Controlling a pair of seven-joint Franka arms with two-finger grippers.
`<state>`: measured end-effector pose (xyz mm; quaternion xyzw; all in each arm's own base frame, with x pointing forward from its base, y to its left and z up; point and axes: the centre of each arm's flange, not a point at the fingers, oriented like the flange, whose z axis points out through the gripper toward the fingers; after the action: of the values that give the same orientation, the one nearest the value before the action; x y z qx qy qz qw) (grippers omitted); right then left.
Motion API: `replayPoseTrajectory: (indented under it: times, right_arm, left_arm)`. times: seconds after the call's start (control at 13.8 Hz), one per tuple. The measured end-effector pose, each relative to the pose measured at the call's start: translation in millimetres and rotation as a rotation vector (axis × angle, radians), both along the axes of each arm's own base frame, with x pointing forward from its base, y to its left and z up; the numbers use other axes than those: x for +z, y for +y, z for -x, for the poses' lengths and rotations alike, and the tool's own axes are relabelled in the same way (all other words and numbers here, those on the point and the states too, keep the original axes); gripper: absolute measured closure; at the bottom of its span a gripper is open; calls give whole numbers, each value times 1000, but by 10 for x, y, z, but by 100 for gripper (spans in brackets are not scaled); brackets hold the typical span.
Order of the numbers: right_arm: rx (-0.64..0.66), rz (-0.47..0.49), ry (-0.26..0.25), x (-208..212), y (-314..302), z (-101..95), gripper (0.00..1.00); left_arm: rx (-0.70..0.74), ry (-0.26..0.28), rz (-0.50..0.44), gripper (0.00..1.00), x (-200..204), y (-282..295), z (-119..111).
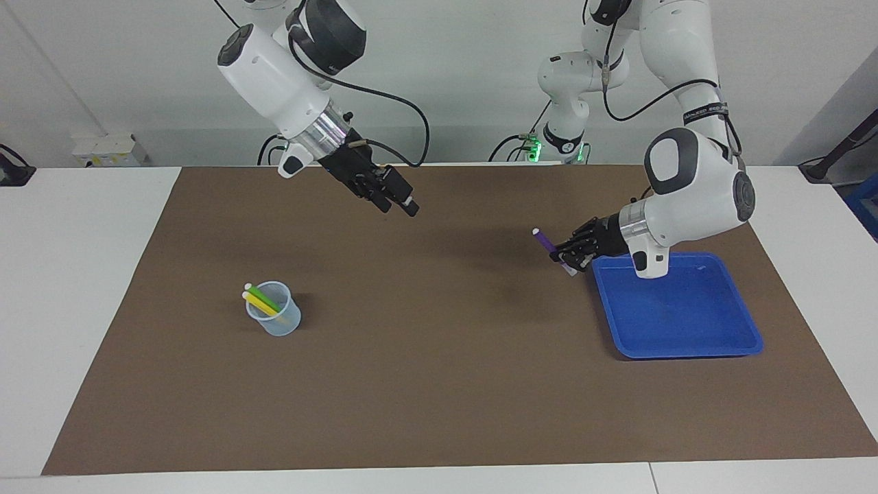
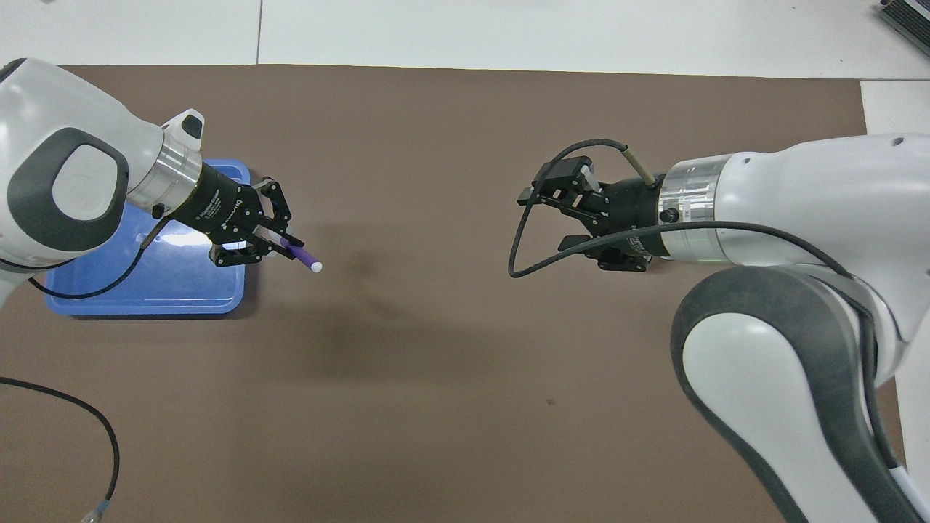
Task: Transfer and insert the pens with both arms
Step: 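Lift the purple pen with the left gripper while the right gripper approaches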
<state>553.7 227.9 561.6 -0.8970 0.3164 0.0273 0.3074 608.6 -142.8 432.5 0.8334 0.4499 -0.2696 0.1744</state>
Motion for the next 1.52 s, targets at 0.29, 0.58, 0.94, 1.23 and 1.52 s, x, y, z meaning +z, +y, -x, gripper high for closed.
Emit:
replayPoseTrajectory:
  times: [0.29, 0.58, 0.94, 1.23, 1.52]
  right_arm:
    - [-18, -11, 43, -59, 259, 85, 16]
    - [2, -11, 61, -165, 428, 127, 20]
    - [-2, -32, 32, -371, 786, 119, 26]
    - [-6, -33, 34, -433, 793, 86, 34]
    - [-1, -29, 21, -431, 724, 46, 42]
  left_arm:
    - [144, 79, 15, 83, 66, -339, 17]
    - [284, 167, 22, 83, 137, -663, 50]
    - [315, 178, 55, 83, 270, -1159, 167]
    - [320, 175, 69, 83, 356, -1432, 265]
    - [320, 164, 70, 83, 397, -1516, 300]
